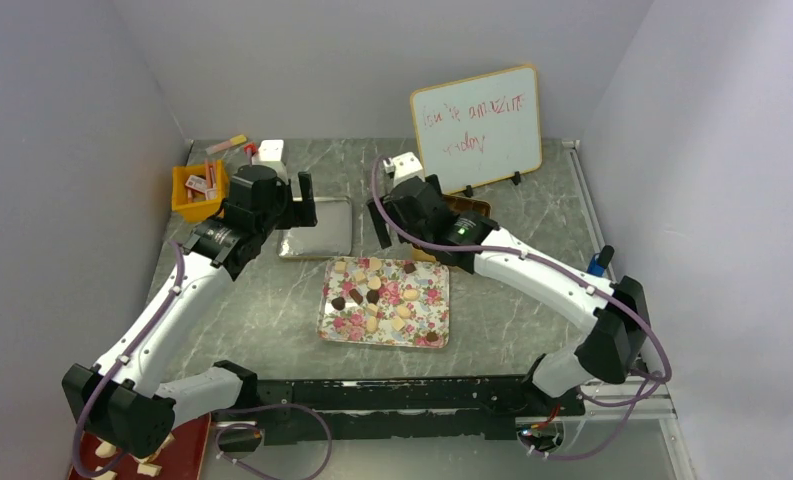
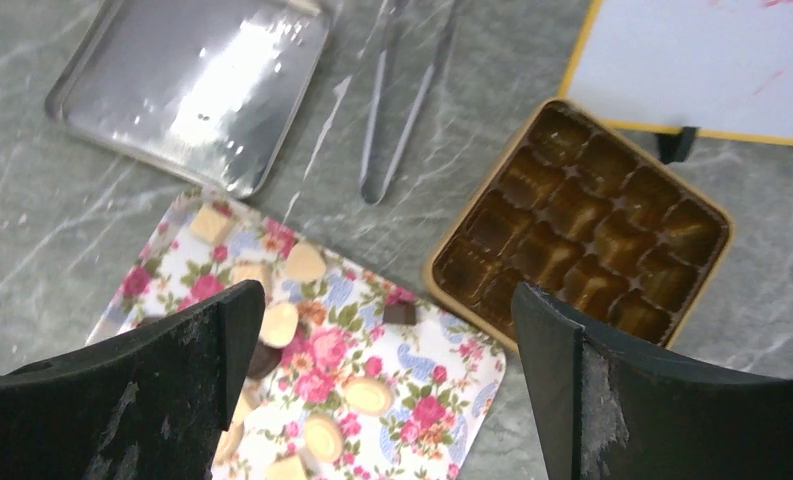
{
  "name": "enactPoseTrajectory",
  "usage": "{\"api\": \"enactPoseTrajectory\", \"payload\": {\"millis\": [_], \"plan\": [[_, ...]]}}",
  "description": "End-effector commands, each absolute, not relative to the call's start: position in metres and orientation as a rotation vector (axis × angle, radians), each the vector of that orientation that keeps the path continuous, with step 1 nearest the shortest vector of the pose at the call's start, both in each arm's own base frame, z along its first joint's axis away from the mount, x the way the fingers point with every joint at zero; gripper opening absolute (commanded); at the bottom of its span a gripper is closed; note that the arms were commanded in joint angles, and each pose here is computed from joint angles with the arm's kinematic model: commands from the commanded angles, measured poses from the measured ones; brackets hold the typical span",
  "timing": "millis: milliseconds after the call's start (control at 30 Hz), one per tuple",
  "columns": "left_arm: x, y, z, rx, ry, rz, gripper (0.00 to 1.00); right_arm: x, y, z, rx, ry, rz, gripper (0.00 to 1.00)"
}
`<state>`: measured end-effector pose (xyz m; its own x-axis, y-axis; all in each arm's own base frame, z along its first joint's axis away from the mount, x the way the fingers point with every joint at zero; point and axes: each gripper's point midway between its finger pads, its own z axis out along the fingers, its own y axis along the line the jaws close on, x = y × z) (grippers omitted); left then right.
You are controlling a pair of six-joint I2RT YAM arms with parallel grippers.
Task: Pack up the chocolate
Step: Pick up the clamp at the center of the board.
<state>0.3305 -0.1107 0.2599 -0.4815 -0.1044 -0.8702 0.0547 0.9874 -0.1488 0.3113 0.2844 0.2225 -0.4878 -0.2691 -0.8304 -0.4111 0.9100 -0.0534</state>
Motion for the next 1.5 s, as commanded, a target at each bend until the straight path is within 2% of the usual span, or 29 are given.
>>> {"api": "enactPoseTrajectory", "payload": {"millis": [0,167,400,500,567,633,867,1467], "plan": [[0.337,-0.109,0.283,-0.045,1.989,-0.184,0.96,0.332,0.265,0.277,-0.292,1.902,0.128,1.00],[0.338,-0.110,0.287,-0.063,1.962,-0.206,0.97,0.345,0.264,0.291,-0.341,1.823,0.047,1.00],[0.340,-0.109,0.299,-0.080,1.920,-0.213,0.96,0.337,0.281,0.320,-0.398,1.648,0.230,0.98],[0.341,-0.106,0.302,-0.083,1.906,-0.194,0.96,0.343,0.286,0.319,-0.410,1.640,0.224,0.95],[0.341,-0.104,0.303,-0.089,1.900,-0.186,0.96,0.350,0.291,0.309,-0.418,1.670,0.192,0.95],[0.341,-0.104,0.304,-0.094,1.893,-0.188,0.96,0.359,0.293,0.298,-0.419,1.697,0.145,0.99],[0.345,-0.106,0.296,-0.107,1.897,-0.200,0.96,0.377,0.317,0.242,-0.486,1.834,0.078,1.00],[0.351,-0.104,0.286,-0.082,1.906,-0.153,0.96,0.406,0.351,0.159,-0.502,1.988,0.130,1.00]]}}
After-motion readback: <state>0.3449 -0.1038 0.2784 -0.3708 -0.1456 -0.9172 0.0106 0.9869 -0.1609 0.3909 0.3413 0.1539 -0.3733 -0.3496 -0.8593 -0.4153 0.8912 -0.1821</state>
